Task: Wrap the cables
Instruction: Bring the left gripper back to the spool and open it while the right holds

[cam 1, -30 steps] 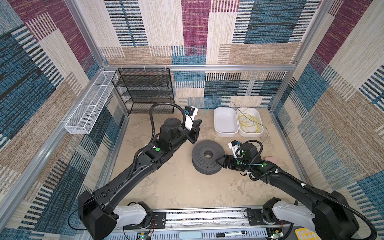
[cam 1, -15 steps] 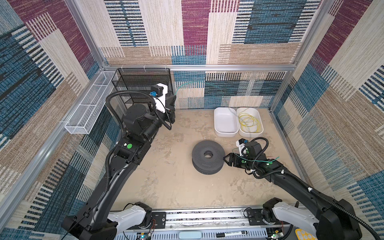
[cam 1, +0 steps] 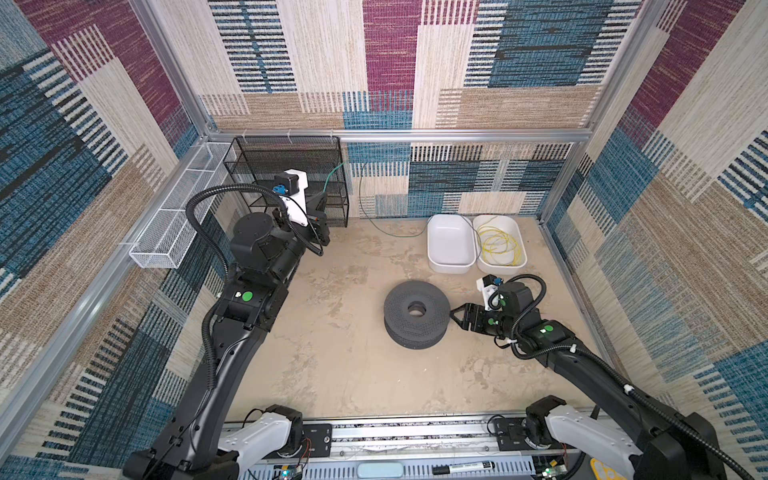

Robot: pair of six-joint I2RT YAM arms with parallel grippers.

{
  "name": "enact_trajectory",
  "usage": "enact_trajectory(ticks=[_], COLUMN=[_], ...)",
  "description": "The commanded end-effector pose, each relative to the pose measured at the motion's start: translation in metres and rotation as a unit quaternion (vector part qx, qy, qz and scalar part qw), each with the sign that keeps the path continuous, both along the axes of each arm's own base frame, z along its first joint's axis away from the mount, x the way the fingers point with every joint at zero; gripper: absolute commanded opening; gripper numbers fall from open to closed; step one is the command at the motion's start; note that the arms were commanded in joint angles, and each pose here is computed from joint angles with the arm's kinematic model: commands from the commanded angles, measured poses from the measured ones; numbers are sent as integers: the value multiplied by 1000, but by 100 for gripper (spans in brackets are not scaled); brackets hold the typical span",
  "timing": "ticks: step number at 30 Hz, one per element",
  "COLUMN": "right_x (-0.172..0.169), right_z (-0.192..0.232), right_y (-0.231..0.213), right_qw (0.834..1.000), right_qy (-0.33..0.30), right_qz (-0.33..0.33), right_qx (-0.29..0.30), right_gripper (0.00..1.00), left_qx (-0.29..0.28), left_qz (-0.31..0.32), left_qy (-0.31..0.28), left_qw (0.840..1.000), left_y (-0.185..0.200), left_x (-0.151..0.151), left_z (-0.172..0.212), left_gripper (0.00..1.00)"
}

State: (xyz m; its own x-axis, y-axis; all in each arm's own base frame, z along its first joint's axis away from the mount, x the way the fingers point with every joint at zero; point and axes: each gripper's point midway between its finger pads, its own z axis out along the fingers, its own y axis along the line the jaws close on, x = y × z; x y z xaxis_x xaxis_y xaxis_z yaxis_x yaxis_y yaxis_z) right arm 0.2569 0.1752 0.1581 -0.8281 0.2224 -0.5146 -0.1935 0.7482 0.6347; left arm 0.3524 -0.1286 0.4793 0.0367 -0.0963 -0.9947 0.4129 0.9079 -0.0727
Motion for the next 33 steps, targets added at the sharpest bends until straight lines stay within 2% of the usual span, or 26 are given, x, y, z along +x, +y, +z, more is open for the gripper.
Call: enact_trajectory(ticks=[1,5,11,15,19,24,28,31,33], right_x=[-5,-8,4,12,19,25,28,29,29], right_z=[47,90,158,192,215,221,218,214,214], right_y=[25,32,52,86,121,136,141,147,148], right_qw=[993,982,955,934,923,920,922,924,924], right_qy=[-50,-88,-150,-169,-175,-180,-174,-168,-168], right_qz=[56,62,44,76,109,114,118,126,127], right_qx=[89,153,251,304,325,328,326,319,318], right_gripper=[69,68,73,74,75,74,64,48,43], left_qx=[-49,-58,-44,-26,9,23,30,36,36], left_qz=[-66,-115,-200,-247,-265,-276,-285,-290,-293], left_qy=[14,56,102,125,136,154,159,159,159], left_qw=[996,990,973,961,954,949,945,943,942], left_y=[-21,-38,-73,-94,-115,-127,-133,-137,-139], left_x=[-5,-11,-36,-56,-72,-81,-85,-87,-87], left_z=[-7,-37,-78,-102,-120,-137,-143,-144,-145], left_gripper=[0,0,0,0,0,0,0,0,0])
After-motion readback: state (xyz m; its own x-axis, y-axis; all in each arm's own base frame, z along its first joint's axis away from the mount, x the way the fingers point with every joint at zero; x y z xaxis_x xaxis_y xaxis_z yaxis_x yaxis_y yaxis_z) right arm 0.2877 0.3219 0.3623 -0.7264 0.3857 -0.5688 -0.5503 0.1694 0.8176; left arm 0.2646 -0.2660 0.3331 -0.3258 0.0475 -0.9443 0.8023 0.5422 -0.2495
